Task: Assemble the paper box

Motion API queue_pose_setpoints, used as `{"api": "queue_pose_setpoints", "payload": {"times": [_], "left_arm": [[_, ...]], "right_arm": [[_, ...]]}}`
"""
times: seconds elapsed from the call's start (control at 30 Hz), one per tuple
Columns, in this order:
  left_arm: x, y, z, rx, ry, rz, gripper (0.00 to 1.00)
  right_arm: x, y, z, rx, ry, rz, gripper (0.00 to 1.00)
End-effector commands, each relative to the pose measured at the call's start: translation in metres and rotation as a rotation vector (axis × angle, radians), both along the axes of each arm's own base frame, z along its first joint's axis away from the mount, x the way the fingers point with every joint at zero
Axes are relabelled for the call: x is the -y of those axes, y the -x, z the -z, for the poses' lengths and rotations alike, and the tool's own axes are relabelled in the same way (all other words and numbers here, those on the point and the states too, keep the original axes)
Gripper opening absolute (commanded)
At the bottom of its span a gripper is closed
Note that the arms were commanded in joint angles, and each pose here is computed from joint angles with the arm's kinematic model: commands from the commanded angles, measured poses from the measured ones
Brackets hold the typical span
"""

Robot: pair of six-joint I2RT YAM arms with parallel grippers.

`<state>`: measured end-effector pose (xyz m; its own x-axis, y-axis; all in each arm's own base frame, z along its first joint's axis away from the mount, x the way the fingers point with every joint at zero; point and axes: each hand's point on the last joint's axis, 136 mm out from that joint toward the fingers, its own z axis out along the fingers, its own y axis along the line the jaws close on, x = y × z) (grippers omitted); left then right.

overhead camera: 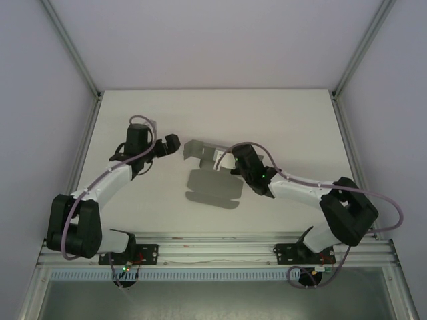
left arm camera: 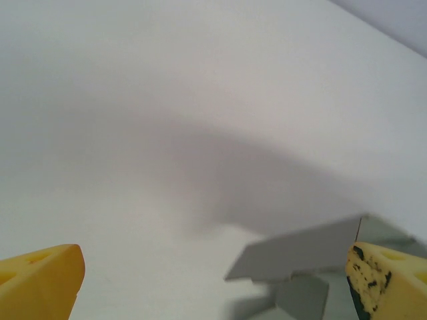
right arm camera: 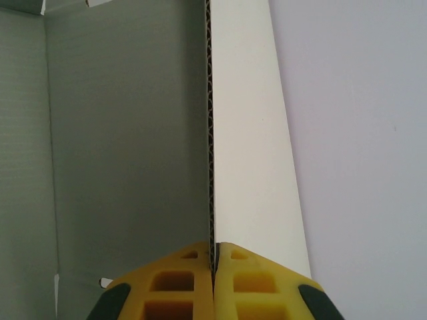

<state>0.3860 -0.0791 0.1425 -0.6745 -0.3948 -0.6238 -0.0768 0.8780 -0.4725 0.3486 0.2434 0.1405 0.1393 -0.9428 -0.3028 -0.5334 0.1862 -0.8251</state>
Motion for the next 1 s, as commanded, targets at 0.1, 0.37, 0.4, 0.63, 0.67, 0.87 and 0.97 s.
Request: {"api": "queue_pose_setpoints", "payload": {"times": [0.1, 0.37, 0.4, 0.63, 0.67, 0.87, 0.97], "left_arm": [[-0.006, -0.039, 0.009, -0.039, -0.053, 0.045, 1.0], [0.04, -0.048, 0.033, -0.093, -0.019, 0.316, 0.9], [0.045, -0.046, 0.036, -0.101, -0.011, 0.336, 0.88], [0.087, -0.014, 0.04, -0.126, -0.03, 0.49, 0.53], [0.094, -0.009, 0.037, -0.109, -0.011, 0.51, 0.51], [0.111, 0.003, 0.032, -0.058, 0.097, 0.545, 0.47], [0.118, 0.007, 0.04, -0.044, 0.096, 0.561, 0.46]], "right_arm": [[-0.007, -0.004, -0.001, 0.024, 0.015, -0.038, 0.0], [-0.009, -0.002, -0.014, 0.035, -0.042, -0.038, 0.0], [-0.009, -0.002, -0.015, 0.037, -0.049, -0.039, 0.0], [-0.005, -0.006, -0.018, 0.052, -0.054, -0.002, 0.0], [-0.005, -0.007, -0.018, 0.055, -0.056, 0.0, 0.0], [-0.004, -0.012, -0.019, 0.091, -0.047, 0.021, 0.0], [-0.004, -0.014, -0.019, 0.107, -0.041, 0.018, 0.0]]}}
